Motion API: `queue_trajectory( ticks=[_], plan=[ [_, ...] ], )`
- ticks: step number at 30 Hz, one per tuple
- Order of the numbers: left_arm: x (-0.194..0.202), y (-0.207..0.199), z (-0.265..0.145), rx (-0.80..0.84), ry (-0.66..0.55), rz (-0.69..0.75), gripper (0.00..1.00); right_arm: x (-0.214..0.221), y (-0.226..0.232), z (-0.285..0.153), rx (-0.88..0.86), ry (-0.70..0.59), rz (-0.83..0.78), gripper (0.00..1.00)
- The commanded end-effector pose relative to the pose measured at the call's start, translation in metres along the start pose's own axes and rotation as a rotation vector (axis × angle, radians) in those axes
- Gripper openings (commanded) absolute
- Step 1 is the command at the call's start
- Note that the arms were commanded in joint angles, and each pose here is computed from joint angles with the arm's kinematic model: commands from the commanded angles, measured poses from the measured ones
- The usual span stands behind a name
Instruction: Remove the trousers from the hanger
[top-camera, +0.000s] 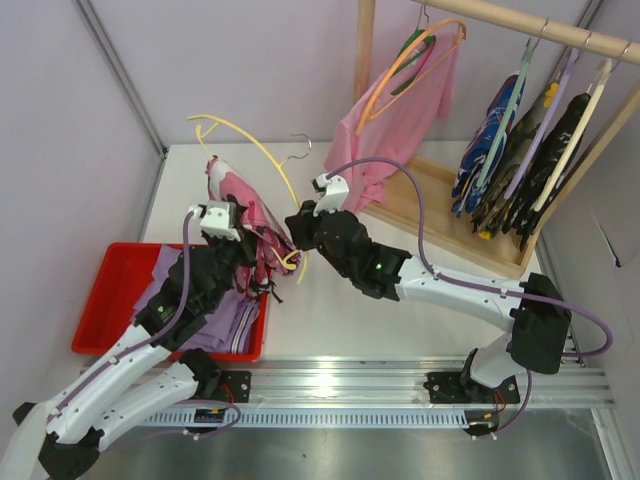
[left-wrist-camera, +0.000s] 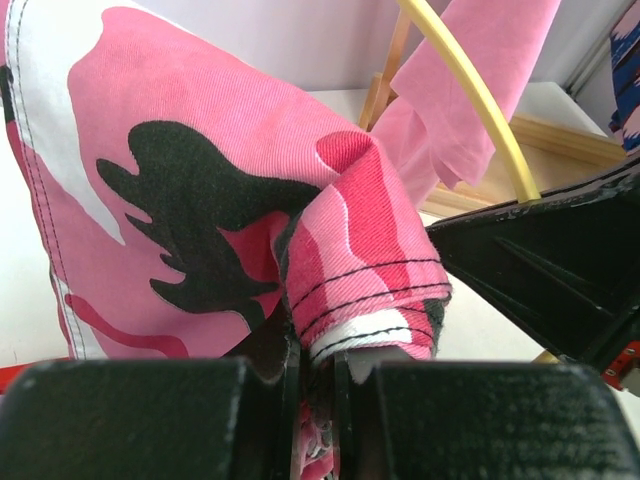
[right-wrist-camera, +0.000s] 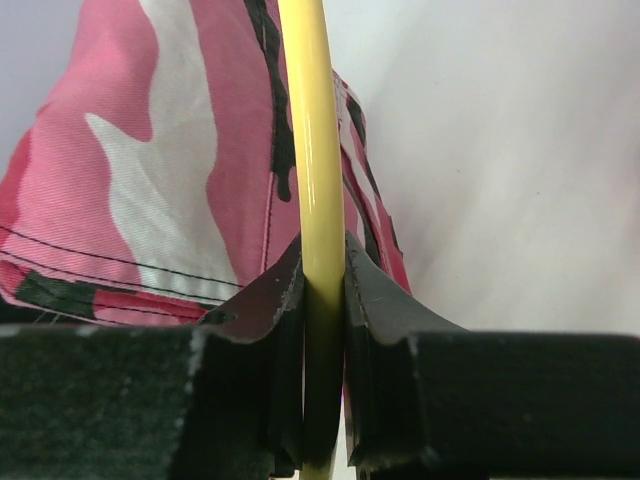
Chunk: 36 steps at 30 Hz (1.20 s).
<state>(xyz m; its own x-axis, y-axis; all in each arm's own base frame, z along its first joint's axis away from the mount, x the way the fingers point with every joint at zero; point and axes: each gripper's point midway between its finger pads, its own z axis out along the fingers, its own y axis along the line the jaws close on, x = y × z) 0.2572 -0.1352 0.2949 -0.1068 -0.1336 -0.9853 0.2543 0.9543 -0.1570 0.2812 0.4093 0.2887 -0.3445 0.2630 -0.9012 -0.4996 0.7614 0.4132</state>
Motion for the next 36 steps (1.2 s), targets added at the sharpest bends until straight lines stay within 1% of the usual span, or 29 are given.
queue_trajectory(
  ticks=[1,3,7,9,12,13,18,22,24,25,26,29,34,35,36],
  plan=[
    [-0.168,-0.011,-0.038,0.091,-0.492,-0.260,0.00,0.031,-0.028,-0.007,0.082,0.088,-0.111,0.00],
    [-0.169,-0.011,-0.037,0.086,-0.484,-0.249,0.00,0.033,-0.032,-0.006,0.108,0.100,-0.114,0.00],
    [-0.172,-0.012,-0.036,0.088,-0.484,-0.250,0.00,0.045,-0.050,-0.006,0.206,0.179,-0.140,0.00],
    [-0.167,-0.014,-0.031,0.088,-0.467,-0.238,0.00,0.038,-0.048,-0.004,0.207,0.176,-0.125,0.00],
    [-0.159,-0.024,-0.026,0.129,-0.431,-0.194,0.00,0.021,-0.045,-0.008,0.192,0.140,-0.108,0.00],
    [-0.158,-0.029,-0.026,0.157,-0.422,-0.182,0.00,0.008,-0.042,-0.011,0.177,0.110,-0.099,0.00],
    [-0.148,-0.025,-0.026,0.138,-0.380,-0.178,0.00,-0.026,-0.027,-0.020,0.118,0.064,-0.127,0.00],
    [-0.138,-0.019,-0.027,0.105,-0.347,-0.226,0.01,-0.033,-0.018,-0.021,0.099,0.044,-0.185,0.00],
    [-0.130,-0.018,-0.025,0.096,-0.319,-0.247,0.02,-0.034,-0.009,-0.023,0.076,0.033,-0.227,0.00],
    [-0.131,-0.018,-0.024,0.092,-0.315,-0.287,0.02,-0.038,-0.004,-0.023,0.073,0.011,-0.238,0.00],
    [-0.124,-0.017,-0.022,0.077,-0.289,-0.293,0.03,-0.038,0.005,-0.026,0.055,0.006,-0.254,0.00],
    [-0.112,-0.016,-0.013,0.050,-0.243,-0.283,0.07,-0.048,0.020,-0.029,0.029,-0.011,-0.285,0.00],
    [-0.104,-0.009,-0.007,-0.004,-0.213,-0.257,0.06,-0.064,0.033,-0.039,-0.002,-0.038,-0.320,0.00],
    [-0.103,-0.008,-0.006,-0.014,-0.214,-0.256,0.07,-0.074,0.038,-0.042,-0.008,-0.051,-0.316,0.00],
    [-0.101,-0.007,-0.004,-0.021,-0.211,-0.253,0.07,-0.072,0.040,-0.045,-0.004,-0.035,-0.331,0.00]
  ],
)
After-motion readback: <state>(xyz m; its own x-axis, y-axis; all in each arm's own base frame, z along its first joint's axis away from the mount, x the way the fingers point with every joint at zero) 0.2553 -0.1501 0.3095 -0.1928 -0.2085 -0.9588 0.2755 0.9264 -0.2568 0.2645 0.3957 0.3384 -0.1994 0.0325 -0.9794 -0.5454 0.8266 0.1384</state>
